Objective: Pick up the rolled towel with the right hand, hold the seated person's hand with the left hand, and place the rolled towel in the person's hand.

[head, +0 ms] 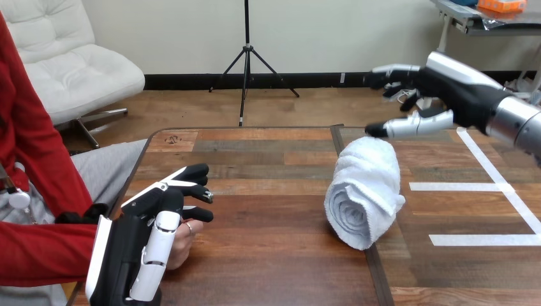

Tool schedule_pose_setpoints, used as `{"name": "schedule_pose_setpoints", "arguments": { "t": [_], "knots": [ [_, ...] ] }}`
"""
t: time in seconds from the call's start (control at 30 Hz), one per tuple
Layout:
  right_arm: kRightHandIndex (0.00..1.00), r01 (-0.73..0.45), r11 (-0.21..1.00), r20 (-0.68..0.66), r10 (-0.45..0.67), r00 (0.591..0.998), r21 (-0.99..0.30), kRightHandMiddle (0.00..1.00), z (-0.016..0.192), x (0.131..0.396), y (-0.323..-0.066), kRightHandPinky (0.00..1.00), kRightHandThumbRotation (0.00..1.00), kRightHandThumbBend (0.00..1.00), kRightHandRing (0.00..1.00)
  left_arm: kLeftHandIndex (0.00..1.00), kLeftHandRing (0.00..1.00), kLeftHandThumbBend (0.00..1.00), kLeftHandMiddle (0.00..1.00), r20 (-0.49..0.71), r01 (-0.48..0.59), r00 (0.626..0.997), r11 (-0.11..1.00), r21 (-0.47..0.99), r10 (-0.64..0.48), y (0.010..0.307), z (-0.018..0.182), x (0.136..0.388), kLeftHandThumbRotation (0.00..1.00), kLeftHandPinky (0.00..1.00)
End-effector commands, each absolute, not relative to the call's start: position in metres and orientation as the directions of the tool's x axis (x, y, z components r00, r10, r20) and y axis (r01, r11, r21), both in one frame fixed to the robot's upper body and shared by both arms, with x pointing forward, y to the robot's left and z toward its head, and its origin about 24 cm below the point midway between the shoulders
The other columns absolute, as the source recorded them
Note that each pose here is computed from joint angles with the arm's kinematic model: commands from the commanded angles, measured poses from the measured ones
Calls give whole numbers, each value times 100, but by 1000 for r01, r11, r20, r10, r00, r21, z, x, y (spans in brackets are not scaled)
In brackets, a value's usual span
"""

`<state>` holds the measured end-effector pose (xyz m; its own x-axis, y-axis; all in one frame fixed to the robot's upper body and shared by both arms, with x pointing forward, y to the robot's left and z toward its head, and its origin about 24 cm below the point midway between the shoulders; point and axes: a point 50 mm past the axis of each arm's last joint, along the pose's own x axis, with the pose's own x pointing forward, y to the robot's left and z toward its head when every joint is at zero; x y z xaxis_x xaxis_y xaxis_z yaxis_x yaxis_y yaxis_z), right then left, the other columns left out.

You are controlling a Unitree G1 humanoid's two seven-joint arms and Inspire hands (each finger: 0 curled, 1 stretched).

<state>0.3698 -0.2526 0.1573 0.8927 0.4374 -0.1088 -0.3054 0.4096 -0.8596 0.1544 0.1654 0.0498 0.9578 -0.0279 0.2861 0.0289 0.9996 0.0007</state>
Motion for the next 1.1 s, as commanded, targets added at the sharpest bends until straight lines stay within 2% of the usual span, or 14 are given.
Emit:
{"name": "schedule_pose_setpoints", "arguments": {
  "t": [0.0,0.23,0.43,0.7,0.93,1.07],
  "knots": [
    [85,-169,418,39,447,894,-893,85,204,374,-255,75,98,99,84,50,79,49,77,353,7,936,999,-32,5,160,59,159,87,56],
    [85,-135,390,60,448,892,-911,84,209,375,-252,78,100,100,85,50,78,49,76,352,7,936,999,-47,10,159,59,159,86,56],
    [85,-132,346,45,459,888,-929,84,209,377,-248,77,100,100,84,50,78,49,76,352,10,936,999,-47,7,158,59,160,86,56],
    [86,-135,241,-6,468,884,-961,85,202,378,-244,72,87,100,83,50,78,48,77,353,9,935,999,-48,8,157,59,160,87,55],
    [88,-91,52,-55,477,877,-994,87,194,379,-240,72,77,100,84,50,78,49,77,355,8,935,999,-43,8,158,59,160,88,55],
    [91,-72,-50,-87,488,868,-996,89,191,379,-238,76,73,100,86,50,78,50,76,355,2,935,999,-45,14,158,58,160,88,56]
  ]
}}
